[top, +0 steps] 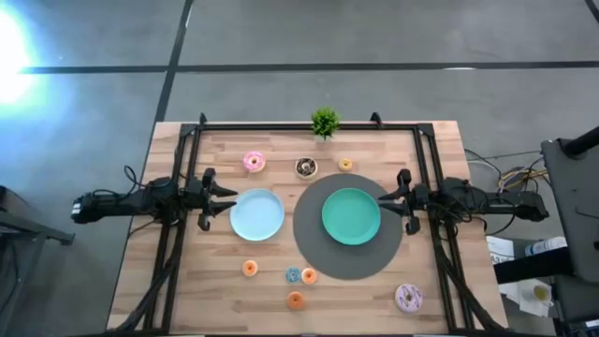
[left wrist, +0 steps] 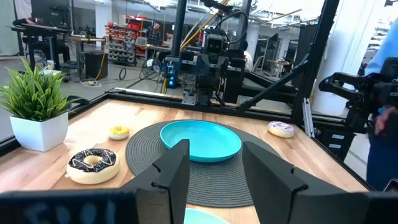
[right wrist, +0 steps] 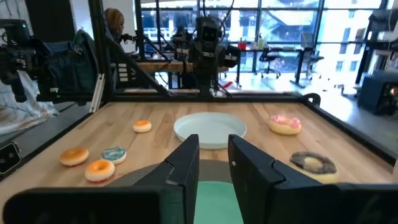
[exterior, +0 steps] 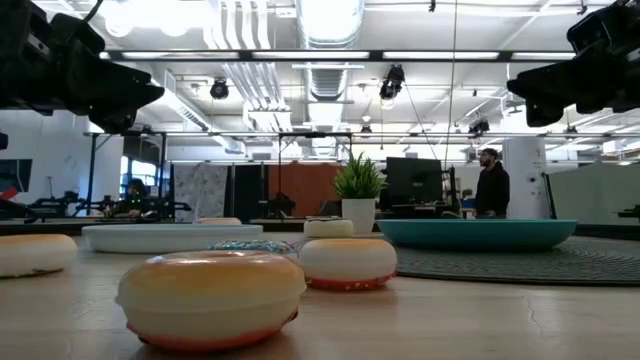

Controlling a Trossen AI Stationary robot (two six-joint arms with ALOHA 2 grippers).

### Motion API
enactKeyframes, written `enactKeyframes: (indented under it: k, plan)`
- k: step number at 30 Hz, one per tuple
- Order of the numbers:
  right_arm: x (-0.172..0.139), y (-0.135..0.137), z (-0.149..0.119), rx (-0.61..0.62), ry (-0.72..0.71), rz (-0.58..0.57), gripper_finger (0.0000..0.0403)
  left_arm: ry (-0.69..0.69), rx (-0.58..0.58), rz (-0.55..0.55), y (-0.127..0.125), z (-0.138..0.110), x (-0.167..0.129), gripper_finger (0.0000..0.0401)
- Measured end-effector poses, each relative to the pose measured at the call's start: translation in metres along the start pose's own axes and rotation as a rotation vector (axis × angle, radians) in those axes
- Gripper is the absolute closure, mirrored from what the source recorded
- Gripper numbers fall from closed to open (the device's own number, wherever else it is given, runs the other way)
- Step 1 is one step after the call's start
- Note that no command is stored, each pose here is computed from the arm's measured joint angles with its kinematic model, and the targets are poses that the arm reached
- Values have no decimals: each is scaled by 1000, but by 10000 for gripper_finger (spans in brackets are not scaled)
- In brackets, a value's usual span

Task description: Pick & Place donuts

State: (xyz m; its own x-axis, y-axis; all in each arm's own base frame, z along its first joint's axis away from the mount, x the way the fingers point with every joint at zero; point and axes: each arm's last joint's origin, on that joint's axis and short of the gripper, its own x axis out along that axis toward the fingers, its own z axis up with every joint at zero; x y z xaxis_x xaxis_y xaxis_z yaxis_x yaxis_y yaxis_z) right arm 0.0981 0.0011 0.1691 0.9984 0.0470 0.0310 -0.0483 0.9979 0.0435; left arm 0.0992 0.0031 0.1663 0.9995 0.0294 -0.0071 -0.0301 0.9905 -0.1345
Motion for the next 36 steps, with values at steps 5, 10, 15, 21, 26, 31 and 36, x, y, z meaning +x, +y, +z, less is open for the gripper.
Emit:
enactKeyframes:
  k: [5,10,15,21,26,31,36]
  plan:
    - [0,0,4,391,-39,1,319,0,0,0,0,0,0,278]
    - [-1,-1,10,847,-109,6,323,0,0,0,0,0,0,278]
    - [-1,-1,11,1109,-135,13,329,0,0,0,0,0,0,278]
    - [-3,-8,21,1181,-389,-147,335,0,0,0,0,0,0,278]
    - [-4,-11,29,1126,-518,-221,335,0,0,0,0,0,0,278]
    - [4,-5,28,1250,-396,-47,335,0,0,0,0,0,0,278]
    - [21,9,44,1264,-51,-63,327,0,0,0,0,0,0,278]
